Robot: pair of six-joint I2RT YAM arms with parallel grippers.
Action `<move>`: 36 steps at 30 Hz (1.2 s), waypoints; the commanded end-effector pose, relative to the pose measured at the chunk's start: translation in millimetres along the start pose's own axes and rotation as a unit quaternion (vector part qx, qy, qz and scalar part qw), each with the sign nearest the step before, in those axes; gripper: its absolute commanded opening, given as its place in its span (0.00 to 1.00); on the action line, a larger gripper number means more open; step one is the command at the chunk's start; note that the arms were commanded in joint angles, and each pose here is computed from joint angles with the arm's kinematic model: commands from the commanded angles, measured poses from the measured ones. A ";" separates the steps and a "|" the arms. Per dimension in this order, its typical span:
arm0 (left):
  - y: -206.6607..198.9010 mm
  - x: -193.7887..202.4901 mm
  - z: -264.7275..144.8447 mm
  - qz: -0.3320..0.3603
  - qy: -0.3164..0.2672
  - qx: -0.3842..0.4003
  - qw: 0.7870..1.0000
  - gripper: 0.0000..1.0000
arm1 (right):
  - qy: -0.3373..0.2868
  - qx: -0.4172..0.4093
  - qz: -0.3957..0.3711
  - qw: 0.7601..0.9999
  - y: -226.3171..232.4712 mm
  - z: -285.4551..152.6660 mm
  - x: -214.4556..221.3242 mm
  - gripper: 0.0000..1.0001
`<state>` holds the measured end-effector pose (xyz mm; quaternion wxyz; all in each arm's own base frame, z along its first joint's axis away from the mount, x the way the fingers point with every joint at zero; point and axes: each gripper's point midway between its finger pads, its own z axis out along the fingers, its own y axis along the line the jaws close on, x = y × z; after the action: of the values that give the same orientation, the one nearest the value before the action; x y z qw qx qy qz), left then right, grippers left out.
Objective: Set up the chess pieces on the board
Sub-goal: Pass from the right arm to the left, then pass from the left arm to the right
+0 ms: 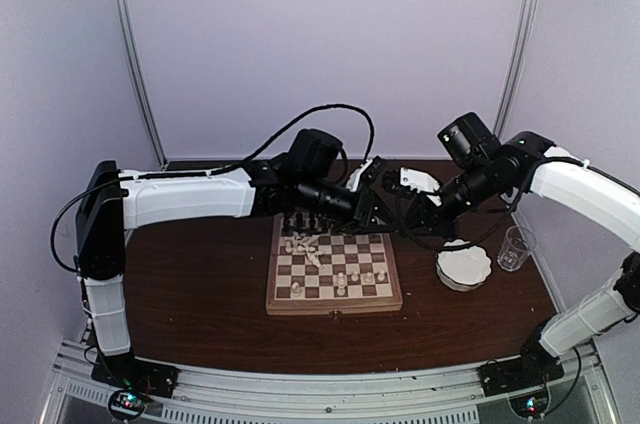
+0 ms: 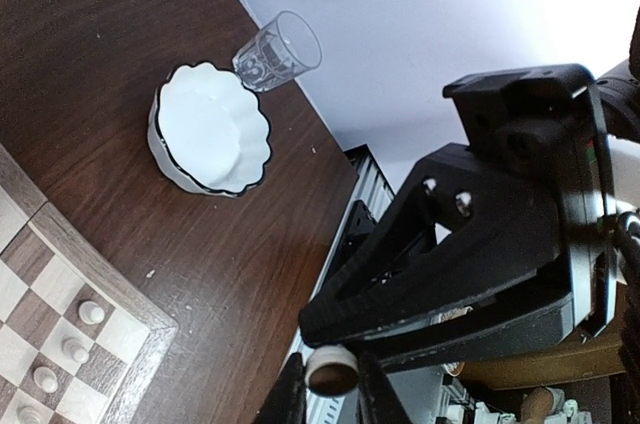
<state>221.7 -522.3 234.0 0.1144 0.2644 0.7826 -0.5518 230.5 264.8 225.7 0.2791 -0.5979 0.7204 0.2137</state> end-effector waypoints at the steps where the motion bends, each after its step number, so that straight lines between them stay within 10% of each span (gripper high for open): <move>1: 2.3 -0.2 7.8 0.008 -0.002 0.019 1.000 0.11 | -0.021 0.010 -0.015 1.000 1.6 -9.3 -10.7 0.08; 12: -10.7 -27.7 -32.0 0.044 -0.083 0.043 0.995 0.05 | -0.192 -0.042 0.156 0.968 -41.1 -78.3 -29.5 0.45; 24: -37.2 -49.1 -48.6 0.073 -0.165 0.103 0.978 0.06 | -0.264 -0.216 0.335 0.878 -48.4 -48.6 -30.5 0.53; 36: -36.2 -52.7 -43.2 0.063 -0.170 0.122 0.976 0.06 | -0.258 -0.273 0.329 0.866 -24.7 -42.1 -48.9 0.53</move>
<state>249.8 -505.1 290.7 0.2324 0.2262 0.6839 -0.6535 264.4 263.0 278.9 0.2036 -0.2893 0.7121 0.6065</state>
